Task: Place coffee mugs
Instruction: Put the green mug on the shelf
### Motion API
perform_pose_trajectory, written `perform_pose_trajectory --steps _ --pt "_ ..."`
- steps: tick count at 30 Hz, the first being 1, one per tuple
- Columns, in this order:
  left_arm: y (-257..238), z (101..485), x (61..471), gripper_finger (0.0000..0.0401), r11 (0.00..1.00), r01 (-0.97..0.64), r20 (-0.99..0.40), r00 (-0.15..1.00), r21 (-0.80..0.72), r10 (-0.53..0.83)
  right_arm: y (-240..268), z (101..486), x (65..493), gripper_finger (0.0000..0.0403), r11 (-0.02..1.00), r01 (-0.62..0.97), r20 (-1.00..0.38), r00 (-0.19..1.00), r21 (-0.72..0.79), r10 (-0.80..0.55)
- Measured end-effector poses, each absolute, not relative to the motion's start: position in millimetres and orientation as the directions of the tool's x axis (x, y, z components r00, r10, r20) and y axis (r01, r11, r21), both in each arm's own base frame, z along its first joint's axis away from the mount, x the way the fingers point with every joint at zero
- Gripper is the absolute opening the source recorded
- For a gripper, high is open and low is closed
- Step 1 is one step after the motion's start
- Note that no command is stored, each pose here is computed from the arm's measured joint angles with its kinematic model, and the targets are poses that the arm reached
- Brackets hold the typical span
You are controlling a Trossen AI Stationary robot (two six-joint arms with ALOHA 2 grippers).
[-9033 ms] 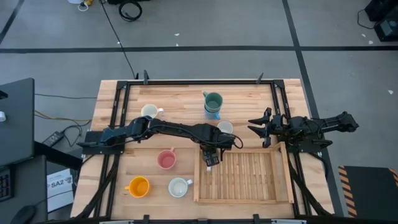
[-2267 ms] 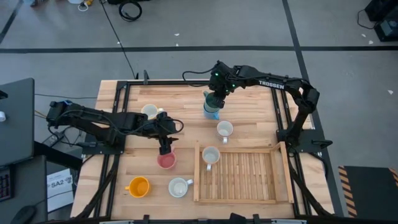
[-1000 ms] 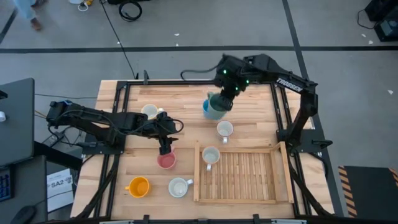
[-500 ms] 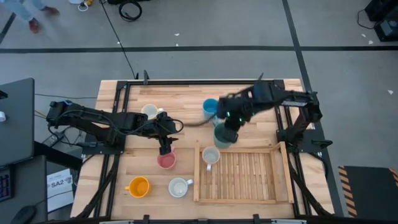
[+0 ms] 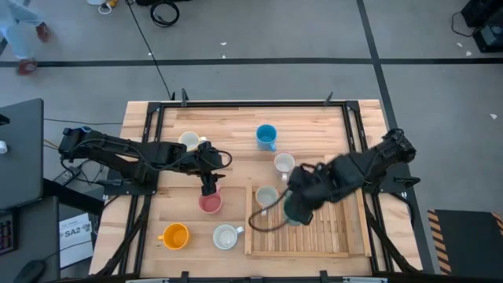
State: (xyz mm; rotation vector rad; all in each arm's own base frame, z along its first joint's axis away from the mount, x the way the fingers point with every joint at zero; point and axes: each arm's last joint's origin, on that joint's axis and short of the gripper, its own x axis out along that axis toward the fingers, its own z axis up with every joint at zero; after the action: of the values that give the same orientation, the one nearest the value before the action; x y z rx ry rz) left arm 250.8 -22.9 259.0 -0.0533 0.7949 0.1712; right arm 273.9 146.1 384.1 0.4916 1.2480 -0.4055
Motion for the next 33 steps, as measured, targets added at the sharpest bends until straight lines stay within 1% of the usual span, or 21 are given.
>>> perform_pose_trajectory --steps 5,10,15,20,26,33 --pt "-22.9 259.0 250.8 0.0176 0.985 -0.172 -0.714 0.687 0.017 0.133 165.3 365.6 264.1 0.0031 0.768 0.634 -0.971 0.229 0.092 -0.072" --pt "-22.9 259.0 250.8 0.0176 0.985 -0.172 -0.714 0.687 0.017 0.133 171.9 342.5 258.8 0.0031 0.699 0.714 -0.978 0.163 0.027 -0.129" --pt "-22.9 259.0 250.8 0.0176 0.985 -0.172 -0.714 0.687 0.017 0.133 172.7 318.0 256.4 0.0031 0.662 0.749 -0.977 0.106 -0.042 -0.183" --pt "-22.9 259.0 250.8 0.0176 0.985 -0.171 -0.714 0.688 0.018 0.133 173.1 291.5 257.7 0.0031 0.659 0.749 -0.974 0.089 -0.071 -0.207" --pt "-22.9 259.3 251.1 0.0176 0.985 -0.171 -0.711 0.690 0.018 0.133 170.2 261.3 262.9 0.0031 0.681 0.729 -0.971 0.110 -0.066 -0.211" --pt "-23.0 259.6 251.4 0.0176 0.985 -0.171 -0.708 0.693 0.016 0.132 155.3 243.1 274.1 0.0031 0.726 0.685 -0.969 0.128 -0.068 -0.212"
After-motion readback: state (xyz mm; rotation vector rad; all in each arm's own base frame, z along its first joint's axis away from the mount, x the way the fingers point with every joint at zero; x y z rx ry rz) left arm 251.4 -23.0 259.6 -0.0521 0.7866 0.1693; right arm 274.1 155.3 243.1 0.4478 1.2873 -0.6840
